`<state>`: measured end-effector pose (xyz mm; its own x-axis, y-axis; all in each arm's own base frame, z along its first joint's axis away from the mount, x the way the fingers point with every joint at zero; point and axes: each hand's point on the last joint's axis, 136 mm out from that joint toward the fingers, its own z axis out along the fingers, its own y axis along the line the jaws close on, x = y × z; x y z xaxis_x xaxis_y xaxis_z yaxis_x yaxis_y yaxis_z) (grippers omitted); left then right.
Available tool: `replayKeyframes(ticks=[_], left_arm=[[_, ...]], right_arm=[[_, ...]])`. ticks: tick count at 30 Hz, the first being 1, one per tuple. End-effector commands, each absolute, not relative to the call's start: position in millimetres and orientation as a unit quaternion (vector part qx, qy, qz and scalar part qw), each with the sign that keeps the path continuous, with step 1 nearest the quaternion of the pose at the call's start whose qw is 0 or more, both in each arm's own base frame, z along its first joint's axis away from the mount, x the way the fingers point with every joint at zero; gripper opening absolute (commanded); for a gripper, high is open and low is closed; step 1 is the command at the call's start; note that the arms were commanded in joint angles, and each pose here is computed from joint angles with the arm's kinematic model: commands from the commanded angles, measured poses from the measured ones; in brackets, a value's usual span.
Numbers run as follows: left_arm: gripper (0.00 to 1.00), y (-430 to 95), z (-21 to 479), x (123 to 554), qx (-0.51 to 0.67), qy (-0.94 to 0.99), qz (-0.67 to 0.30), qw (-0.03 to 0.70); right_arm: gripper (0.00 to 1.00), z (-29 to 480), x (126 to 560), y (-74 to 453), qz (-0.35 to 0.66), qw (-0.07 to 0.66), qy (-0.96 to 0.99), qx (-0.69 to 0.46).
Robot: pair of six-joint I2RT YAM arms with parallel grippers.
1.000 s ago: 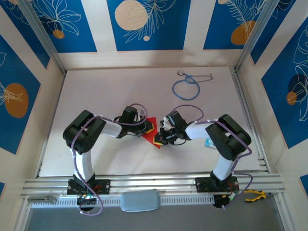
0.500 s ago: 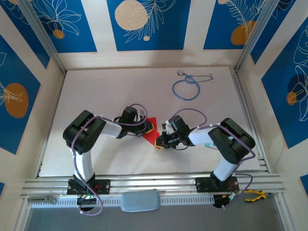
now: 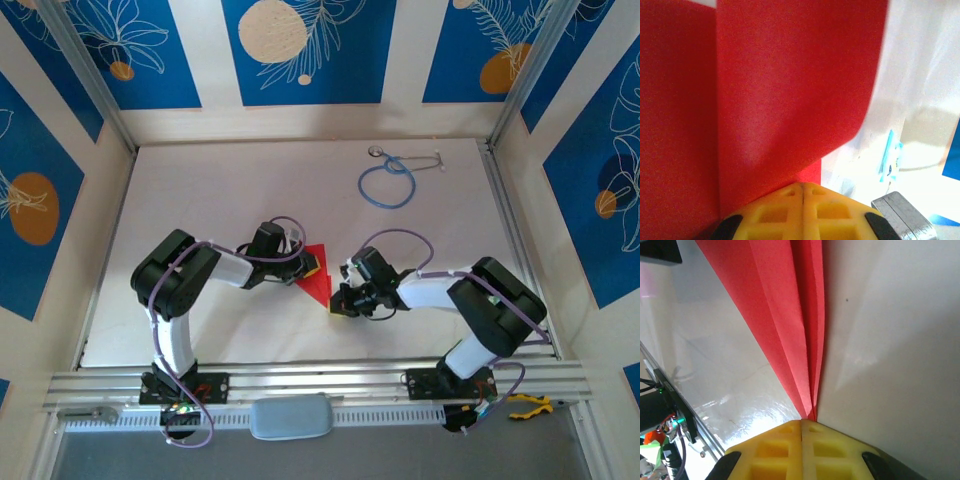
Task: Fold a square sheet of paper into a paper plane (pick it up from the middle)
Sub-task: Fourth fold the wing at the center of the table.
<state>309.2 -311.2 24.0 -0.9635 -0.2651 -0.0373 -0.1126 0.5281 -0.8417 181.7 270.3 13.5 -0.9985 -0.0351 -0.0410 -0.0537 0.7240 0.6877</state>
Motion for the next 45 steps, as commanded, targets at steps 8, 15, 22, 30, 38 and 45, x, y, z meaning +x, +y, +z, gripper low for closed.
replayKeyframes(ticks=[8, 15, 22, 30, 38, 45], left_arm=[[0.0, -291.6, -11.5, 294.2, -0.143, 0.895, -0.419, 0.06], [0.0, -292.1, -11.4, 293.6, -0.141, 0.894, -0.42, 0.058], [0.0, -292.2, -9.5, 293.7, -0.144, 0.893, -0.421, 0.061], [0.0, -290.7, -8.5, 288.2, -0.152, 0.892, -0.421, 0.067], [0.0, -290.2, -9.8, 285.3, -0.153, 0.893, -0.419, 0.067], [0.0, -289.6, -8.8, 287.2, -0.157, 0.892, -0.419, 0.071]], right_arm=[[0.02, 48.3, 188.2, 268.7, 0.381, 0.031, 0.924, -0.03], [0.04, 63.0, 219.4, 280.3, 0.408, 0.041, 0.912, -0.011], [0.04, 53.2, 235.2, 284.6, 0.401, 0.032, 0.915, 0.017], [0.04, 48.8, 234.7, 279.5, 0.397, 0.038, 0.916, 0.035], [0.03, 53.3, 238.2, 278.6, 0.399, 0.05, 0.914, 0.045], [0.02, 55.9, 248.5, 282.6, 0.408, 0.06, 0.909, 0.057]])
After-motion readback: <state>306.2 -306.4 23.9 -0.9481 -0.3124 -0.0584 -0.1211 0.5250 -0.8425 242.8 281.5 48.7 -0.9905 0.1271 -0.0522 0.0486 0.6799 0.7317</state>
